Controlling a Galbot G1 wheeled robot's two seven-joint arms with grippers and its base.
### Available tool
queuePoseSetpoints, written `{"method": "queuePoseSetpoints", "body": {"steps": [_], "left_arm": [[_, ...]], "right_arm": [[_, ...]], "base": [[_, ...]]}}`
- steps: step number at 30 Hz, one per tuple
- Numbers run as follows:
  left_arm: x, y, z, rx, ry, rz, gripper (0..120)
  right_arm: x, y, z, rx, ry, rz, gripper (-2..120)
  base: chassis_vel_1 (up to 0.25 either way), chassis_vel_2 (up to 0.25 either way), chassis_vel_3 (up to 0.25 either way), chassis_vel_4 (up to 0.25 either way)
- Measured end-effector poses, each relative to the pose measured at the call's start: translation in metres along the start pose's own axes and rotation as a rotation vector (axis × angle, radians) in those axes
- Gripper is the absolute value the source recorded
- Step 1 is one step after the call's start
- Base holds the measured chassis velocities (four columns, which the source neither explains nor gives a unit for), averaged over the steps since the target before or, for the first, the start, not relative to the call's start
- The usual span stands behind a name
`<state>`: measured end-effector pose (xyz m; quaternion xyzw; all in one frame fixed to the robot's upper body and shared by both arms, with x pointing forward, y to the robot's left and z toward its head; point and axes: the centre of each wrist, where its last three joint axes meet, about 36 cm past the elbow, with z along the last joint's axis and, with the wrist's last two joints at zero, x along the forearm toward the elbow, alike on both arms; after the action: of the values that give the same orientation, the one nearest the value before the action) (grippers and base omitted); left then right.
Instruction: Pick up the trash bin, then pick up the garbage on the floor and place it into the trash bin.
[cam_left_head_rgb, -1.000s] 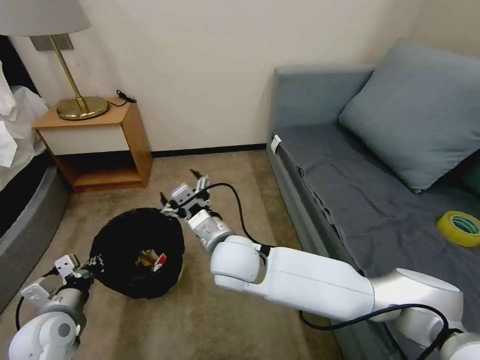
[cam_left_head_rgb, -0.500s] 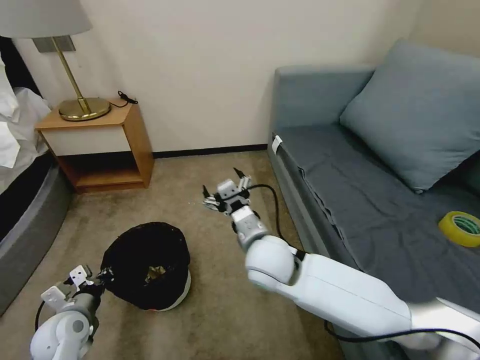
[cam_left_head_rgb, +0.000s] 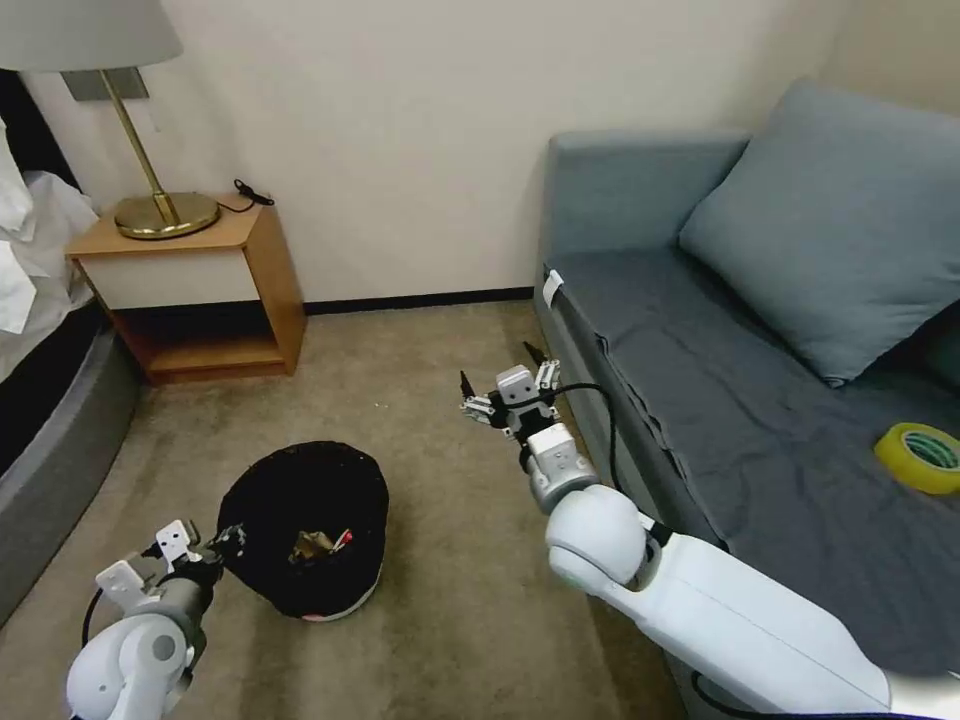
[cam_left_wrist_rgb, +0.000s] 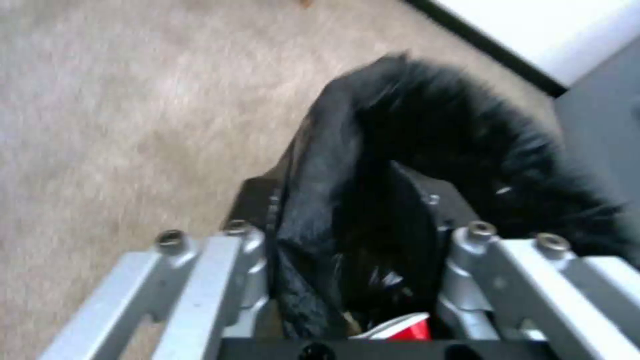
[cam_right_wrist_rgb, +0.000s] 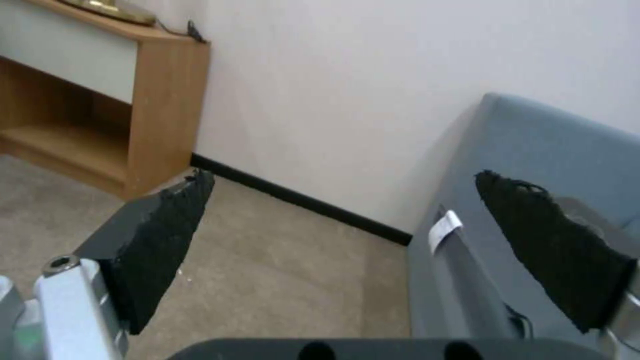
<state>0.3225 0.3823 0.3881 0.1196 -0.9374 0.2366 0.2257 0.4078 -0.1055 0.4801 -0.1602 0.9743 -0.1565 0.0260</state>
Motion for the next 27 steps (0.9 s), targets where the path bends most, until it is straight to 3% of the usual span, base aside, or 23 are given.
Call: {"method": "queuePoseSetpoints", "body": {"steps": [1, 5, 7, 10, 11, 13, 18, 22, 23, 25, 27], "left_arm": [[0.000, 0.000, 0.000, 0.000, 0.000, 0.000, 43], [0.018, -0.006, -0.015, -0.066, -0.069, 0.017, 63], [0.019, -0.006, -0.016, -0.075, -0.077, 0.017, 65], [0.025, -0.008, -0.019, -0.163, -0.177, 0.039, 79], [0.025, -0.008, -0.019, -0.163, -0.177, 0.039, 79], [0.024, -0.013, -0.016, -0.229, -0.290, 0.050, 90], [0.021, -0.022, -0.007, -0.294, -0.386, 0.070, 99], [0.029, -0.058, 0.005, -0.269, -0.422, 0.112, 100], [0.029, -0.058, 0.005, -0.269, -0.422, 0.112, 100], [0.038, -0.085, 0.011, -0.250, -0.438, 0.123, 100], [0.040, -0.091, 0.014, -0.262, -0.448, 0.123, 100]], "right_arm": [[0.000, 0.000, 0.000, 0.000, 0.000, 0.000, 100], [0.006, -0.008, -0.004, -0.011, -0.004, 0.025, 100], [0.006, -0.009, -0.004, -0.013, -0.002, 0.035, 100], [0.009, -0.009, -0.005, -0.023, 0.018, 0.097, 100], [0.009, -0.009, -0.005, -0.023, 0.018, 0.097, 100], [0.012, -0.012, -0.007, -0.034, 0.033, 0.147, 100], [0.024, -0.018, -0.007, -0.052, 0.065, 0.191, 100], [0.045, -0.027, -0.004, -0.089, 0.107, 0.242, 100], [0.045, -0.027, -0.004, -0.089, 0.107, 0.242, 100], [0.061, -0.033, 0.002, -0.095, 0.113, 0.258, 100], [0.067, -0.034, 0.005, -0.092, 0.108, 0.268, 100]], "base": [[0.000, 0.000, 0.000, 0.000], [0.000, 0.000, 0.000, 0.000], [0.000, 0.000, 0.000, 0.000], [0.000, 0.000, 0.000, 0.000], [0.000, 0.000, 0.000, 0.000], [0.000, 0.000, 0.000, 0.000], [0.000, 0.000, 0.000, 0.000], [0.000, 0.000, 0.000, 0.000], [0.000, 0.000, 0.000, 0.000], [0.000, 0.000, 0.000, 0.000], [0.000, 0.000, 0.000, 0.000]]}}
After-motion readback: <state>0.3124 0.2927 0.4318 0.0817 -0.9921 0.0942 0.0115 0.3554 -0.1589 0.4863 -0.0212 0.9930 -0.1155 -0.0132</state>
